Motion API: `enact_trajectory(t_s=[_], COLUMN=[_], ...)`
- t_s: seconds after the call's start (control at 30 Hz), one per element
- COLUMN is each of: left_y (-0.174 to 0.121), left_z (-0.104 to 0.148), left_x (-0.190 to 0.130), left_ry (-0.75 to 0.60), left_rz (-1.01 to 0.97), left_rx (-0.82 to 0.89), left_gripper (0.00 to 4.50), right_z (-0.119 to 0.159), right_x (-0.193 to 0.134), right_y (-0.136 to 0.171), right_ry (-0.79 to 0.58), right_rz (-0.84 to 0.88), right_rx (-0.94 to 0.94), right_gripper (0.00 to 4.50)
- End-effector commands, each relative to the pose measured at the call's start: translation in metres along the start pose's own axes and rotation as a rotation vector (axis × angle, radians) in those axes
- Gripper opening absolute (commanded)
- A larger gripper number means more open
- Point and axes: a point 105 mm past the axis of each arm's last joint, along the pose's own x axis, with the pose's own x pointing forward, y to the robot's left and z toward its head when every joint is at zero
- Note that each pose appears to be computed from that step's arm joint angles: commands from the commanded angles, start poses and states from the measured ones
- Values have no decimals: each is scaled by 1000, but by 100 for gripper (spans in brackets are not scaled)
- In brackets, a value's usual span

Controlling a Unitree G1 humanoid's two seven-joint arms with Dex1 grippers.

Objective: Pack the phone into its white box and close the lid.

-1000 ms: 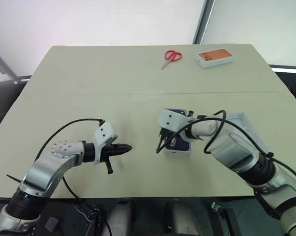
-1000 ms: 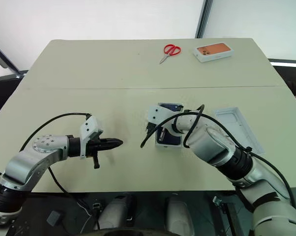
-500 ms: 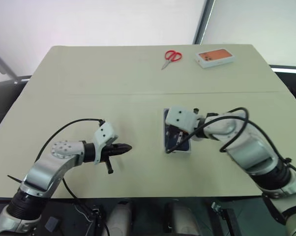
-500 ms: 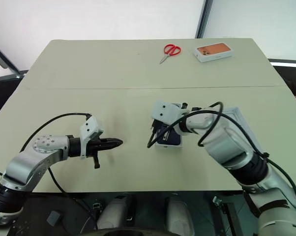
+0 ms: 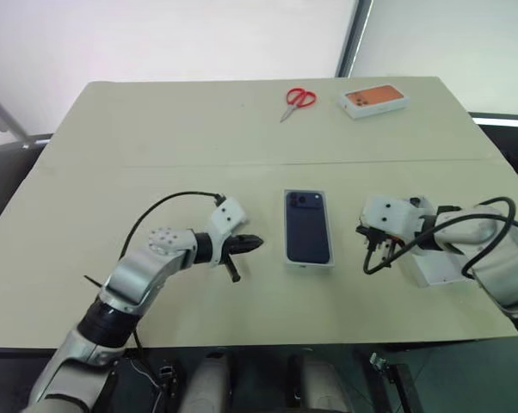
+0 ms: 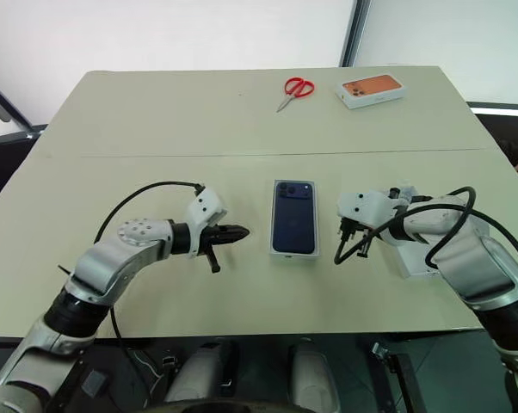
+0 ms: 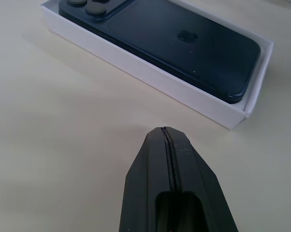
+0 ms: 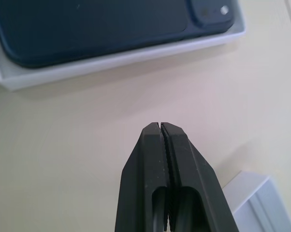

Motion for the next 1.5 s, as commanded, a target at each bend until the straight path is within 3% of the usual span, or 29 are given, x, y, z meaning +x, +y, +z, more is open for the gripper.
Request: enact_trajectory(t_s=[0.03, 0.27, 0.47, 0.97, 1.5], left_y=[-8, -14, -30, -74, -56], left_z=[8, 12, 19, 32, 30], left_x=[20, 44, 51, 70, 71], left_ry=[53, 126, 102, 57, 64], left_rz=[-54, -99, -174, -367, -305], left_rx=[58, 88, 107, 46, 49], left_gripper=[0, 0, 0, 0, 0], right_z=[7, 12, 23, 4, -8], right_x=[4, 20, 23, -3, -9], right_y=[5, 14, 23, 27, 42], right_ry=[-18, -37, -81, -22, 24], right_rz=[-1, 16, 51, 97, 168], right_rx=[-53, -57, -51, -51, -40], right_gripper=[6, 6, 6, 6, 6])
